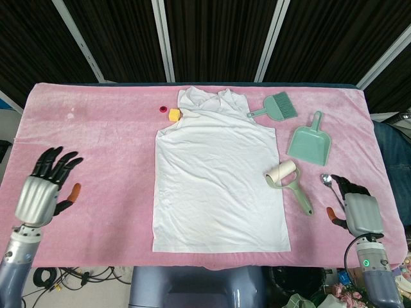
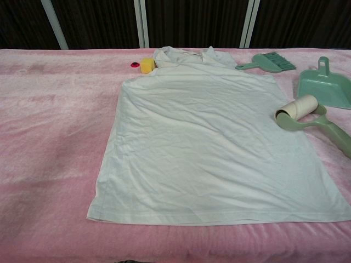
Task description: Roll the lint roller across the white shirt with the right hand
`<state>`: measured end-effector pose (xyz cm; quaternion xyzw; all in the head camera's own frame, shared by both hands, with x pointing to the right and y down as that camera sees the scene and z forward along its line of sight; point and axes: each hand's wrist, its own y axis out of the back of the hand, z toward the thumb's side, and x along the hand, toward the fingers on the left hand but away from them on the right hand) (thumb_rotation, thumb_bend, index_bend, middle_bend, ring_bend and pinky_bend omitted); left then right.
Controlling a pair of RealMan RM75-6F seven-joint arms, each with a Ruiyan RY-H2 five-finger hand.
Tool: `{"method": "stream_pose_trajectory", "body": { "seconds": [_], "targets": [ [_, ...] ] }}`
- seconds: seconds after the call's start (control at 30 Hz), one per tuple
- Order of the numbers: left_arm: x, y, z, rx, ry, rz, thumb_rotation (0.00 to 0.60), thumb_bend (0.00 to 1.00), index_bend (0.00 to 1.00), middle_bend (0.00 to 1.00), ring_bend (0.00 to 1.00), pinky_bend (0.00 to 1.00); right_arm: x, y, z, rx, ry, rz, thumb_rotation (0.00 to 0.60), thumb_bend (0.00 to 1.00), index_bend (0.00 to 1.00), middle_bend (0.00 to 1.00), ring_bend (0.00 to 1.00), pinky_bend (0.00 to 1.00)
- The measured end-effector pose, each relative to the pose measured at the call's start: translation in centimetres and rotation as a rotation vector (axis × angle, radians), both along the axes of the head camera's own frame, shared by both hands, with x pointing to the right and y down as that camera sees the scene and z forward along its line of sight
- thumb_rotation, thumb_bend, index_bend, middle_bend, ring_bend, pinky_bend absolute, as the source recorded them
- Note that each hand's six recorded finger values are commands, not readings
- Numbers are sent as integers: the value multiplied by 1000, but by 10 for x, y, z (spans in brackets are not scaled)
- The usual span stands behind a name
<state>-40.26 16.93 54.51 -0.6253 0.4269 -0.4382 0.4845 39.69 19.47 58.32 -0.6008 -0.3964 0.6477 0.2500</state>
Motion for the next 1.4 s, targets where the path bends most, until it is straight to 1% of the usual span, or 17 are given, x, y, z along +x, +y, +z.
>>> {"method": "stream_pose_trajectory", "body": {
  "seconds": [0.13, 0.17, 0.27, 0.37, 0.4, 0.5, 0.6, 0.7, 0.87, 1.03, 1.23, 1.4],
  "targets": [
    [-28, 18, -2, -59, -81, -108, 600, 424, 208, 148, 49, 48, 13, 14, 9, -31, 28, 161, 600, 167, 166, 194, 251, 236],
    [-33, 22, -3, -74, -97, -135, 600, 424, 208, 147, 49, 48, 16, 20, 12, -40, 34, 211, 600, 165, 166, 194, 251, 236],
    [-49, 32, -3, -116, -141, -208, 600, 424, 205, 142, 49, 48, 19, 35, 23, -74, 40, 321, 600, 161, 166, 194, 252, 236],
    [-58, 36, 1, -153, -153, -246, 600, 424, 201, 141, 49, 49, 11, 46, 34, -102, 33, 390, 600, 161, 179, 213, 261, 242],
    [-60, 36, 2, -167, -146, -252, 600, 424, 201, 142, 49, 49, 8, 47, 37, -103, 31, 400, 600, 159, 198, 233, 277, 259],
    [-61, 36, 3, -178, -125, -249, 600, 424, 204, 147, 49, 49, -4, 46, 43, -86, 30, 412, 600, 160, 290, 313, 342, 360],
    [-62, 35, 4, -189, -94, -253, 600, 424, 206, 151, 50, 49, -18, 43, 51, -66, 16, 423, 600, 164, 352, 353, 379, 425],
    [-66, 33, 3, -187, -77, -267, 600, 424, 205, 148, 50, 49, -33, 39, 60, -45, -4, 434, 600, 166, 362, 360, 386, 440],
    [-70, 32, 0, -173, -70, -281, 600, 423, 202, 148, 50, 50, -46, 31, 73, -15, 18, 439, 600, 185, 380, 377, 403, 458],
    [-65, 35, -2, -167, -46, -280, 600, 423, 200, 148, 50, 50, -63, 26, 81, -12, -1, 471, 600, 192, 387, 377, 403, 458],
    [-67, 36, 0, -178, -50, -293, 600, 424, 196, 148, 50, 50, -74, 16, 88, -6, -12, 471, 600, 208, 394, 390, 414, 465],
    [-68, 35, -2, -168, -48, -298, 600, 424, 194, 148, 50, 49, -78, 14, 96, -18, -9, 466, 600, 218, 407, 402, 425, 473]
  ]
}}
